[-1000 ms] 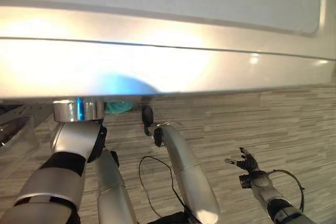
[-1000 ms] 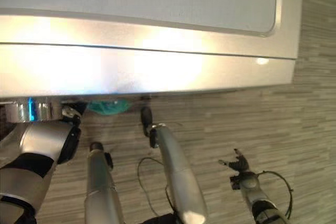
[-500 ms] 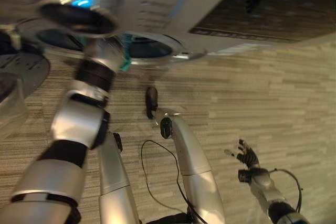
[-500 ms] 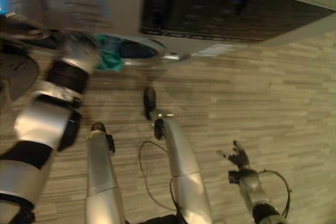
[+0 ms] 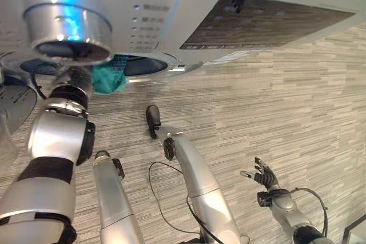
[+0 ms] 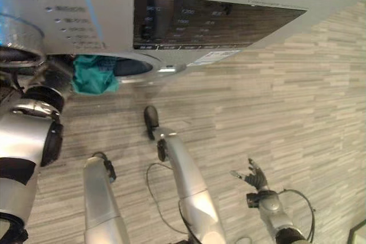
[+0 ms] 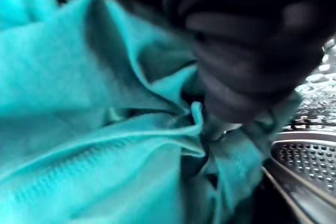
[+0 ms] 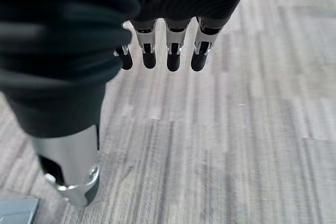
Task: Grab the laundry basket,head to the washer,open it,put in the laundry and shut it.
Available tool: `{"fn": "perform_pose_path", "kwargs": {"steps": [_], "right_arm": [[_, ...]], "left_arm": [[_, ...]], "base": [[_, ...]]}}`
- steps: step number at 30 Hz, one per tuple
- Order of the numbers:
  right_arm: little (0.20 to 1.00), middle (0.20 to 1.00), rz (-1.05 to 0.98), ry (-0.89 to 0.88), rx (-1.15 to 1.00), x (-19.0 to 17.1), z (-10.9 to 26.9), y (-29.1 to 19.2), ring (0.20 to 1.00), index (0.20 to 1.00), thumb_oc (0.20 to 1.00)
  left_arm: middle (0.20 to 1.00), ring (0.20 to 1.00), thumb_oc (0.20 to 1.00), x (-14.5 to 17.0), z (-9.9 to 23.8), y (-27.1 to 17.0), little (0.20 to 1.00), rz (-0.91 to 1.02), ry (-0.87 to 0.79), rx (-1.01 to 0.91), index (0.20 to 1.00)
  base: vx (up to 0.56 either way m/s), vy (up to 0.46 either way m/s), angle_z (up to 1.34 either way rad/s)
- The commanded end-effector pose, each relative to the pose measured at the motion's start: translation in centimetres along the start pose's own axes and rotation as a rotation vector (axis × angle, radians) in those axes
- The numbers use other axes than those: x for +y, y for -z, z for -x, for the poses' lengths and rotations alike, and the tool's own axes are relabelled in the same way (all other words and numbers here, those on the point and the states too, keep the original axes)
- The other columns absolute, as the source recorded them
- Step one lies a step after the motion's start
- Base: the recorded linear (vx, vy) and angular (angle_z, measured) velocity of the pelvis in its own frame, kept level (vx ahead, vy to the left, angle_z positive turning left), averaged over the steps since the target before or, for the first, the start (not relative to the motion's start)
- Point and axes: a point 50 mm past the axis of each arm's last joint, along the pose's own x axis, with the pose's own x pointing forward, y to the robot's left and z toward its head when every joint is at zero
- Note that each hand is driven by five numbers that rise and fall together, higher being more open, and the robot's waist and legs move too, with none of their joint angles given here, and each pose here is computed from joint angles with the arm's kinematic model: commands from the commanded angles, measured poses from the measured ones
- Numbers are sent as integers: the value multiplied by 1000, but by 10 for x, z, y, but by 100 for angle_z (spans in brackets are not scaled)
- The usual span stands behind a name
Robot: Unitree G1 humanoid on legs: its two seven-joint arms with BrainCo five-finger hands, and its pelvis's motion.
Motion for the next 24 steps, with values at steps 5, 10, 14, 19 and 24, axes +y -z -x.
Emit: {"fn": "perform_pose_path", "kwargs": {"steps": [5, 10, 14, 19, 24], "right_arm": [[1000, 1000, -101, 119, 11, -39, 18, 13, 1000, 1000, 1000], [1000, 1000, -98, 100, -65, -36, 20, -2, 1000, 1000, 1000], [1000, 1000, -75, 84, -80, -30, 17, -7, 1000, 1000, 1000], [1000, 1000, -72, 67, -59, -24, 14, -2, 1000, 1000, 1000], [1000, 1000, -46, 40, -75, -23, 13, -6, 1000, 1000, 1000]], "left_arm": [[200, 200, 200, -124, 72, -170, 200, 365, 470, -585, 200], [200, 200, 200, -151, 94, -129, 200, 391, 559, -611, 200], [1000, 1000, 1000, -118, 49, -73, 1000, 168, 368, -415, 1000], [1000, 1000, 1000, -84, 25, -28, 1000, -240, 298, -289, 1000], [1000, 1000, 1000, -66, 19, 7, 1000, -654, 261, -264, 1000]], "base": [[4, -44, 18], [-12, -20, 12], [-33, 0, 1], [-39, 16, -1], [-55, 5, 10]]}}
